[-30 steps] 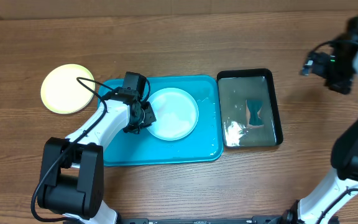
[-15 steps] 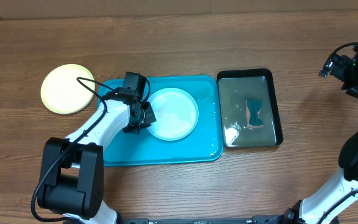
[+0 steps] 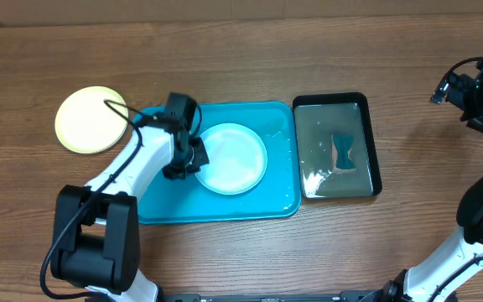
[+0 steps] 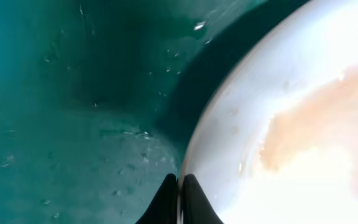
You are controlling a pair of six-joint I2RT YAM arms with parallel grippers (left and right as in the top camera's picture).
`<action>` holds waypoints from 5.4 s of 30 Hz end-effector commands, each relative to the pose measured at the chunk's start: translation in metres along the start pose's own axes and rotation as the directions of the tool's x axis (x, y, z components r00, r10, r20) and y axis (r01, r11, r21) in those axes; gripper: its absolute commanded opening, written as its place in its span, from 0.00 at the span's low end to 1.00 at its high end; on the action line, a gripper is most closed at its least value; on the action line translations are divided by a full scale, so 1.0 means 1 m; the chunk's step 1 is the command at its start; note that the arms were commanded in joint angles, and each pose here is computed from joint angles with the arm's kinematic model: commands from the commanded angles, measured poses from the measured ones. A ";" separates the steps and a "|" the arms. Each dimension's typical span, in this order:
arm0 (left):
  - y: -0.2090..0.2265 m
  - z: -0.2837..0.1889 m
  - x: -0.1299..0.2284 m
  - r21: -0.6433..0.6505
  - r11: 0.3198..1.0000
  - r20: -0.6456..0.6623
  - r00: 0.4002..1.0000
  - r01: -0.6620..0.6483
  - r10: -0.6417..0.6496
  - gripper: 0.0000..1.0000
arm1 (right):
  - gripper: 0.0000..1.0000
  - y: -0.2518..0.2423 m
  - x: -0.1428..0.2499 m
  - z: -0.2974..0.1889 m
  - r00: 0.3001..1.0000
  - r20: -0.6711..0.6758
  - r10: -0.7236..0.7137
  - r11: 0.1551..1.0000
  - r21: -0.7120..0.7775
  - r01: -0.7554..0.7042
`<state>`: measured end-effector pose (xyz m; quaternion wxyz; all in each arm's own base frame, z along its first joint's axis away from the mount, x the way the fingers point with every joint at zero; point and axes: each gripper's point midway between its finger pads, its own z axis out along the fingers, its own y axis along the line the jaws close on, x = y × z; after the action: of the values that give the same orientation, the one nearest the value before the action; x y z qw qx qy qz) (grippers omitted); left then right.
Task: Clean dirty plates on tray and stack at the side
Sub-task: 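Lift the light-blue plate and tilt it over the black tray, then carry the plate left and stack it on the yellow plate, then release the plate and move left gripper back over the teal tray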
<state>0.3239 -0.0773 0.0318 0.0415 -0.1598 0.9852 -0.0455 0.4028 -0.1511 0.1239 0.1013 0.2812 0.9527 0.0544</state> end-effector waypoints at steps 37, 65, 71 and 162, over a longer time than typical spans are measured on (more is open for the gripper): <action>-0.207 -0.157 -0.021 -0.134 0.882 0.598 0.673 -0.451 0.435 0.04 | 1.00 -0.001 -0.004 -0.003 1.000 0.017 0.004 1.000 0.002 -0.004; -0.262 -0.281 0.046 -0.598 0.774 0.774 0.103 -0.207 0.625 0.04 | 1.00 -0.001 -0.004 -0.003 1.000 0.018 0.004 1.000 0.002 -0.004; -0.267 -0.210 0.043 -0.342 0.819 0.776 0.353 -0.461 0.523 0.04 | 1.00 -0.001 -0.004 -0.003 1.000 0.018 0.004 1.000 0.002 -0.004; 0.006 -0.032 -0.025 0.320 0.944 -0.049 0.994 -0.074 0.094 1.00 | 1.00 -0.001 -0.004 -0.003 1.000 0.018 0.004 1.000 0.002 -0.004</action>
<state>0.3443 -0.0483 0.0664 0.0355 -0.1362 0.9668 -0.2133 0.4028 -0.1512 0.1239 0.1015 0.2810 0.9528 0.0542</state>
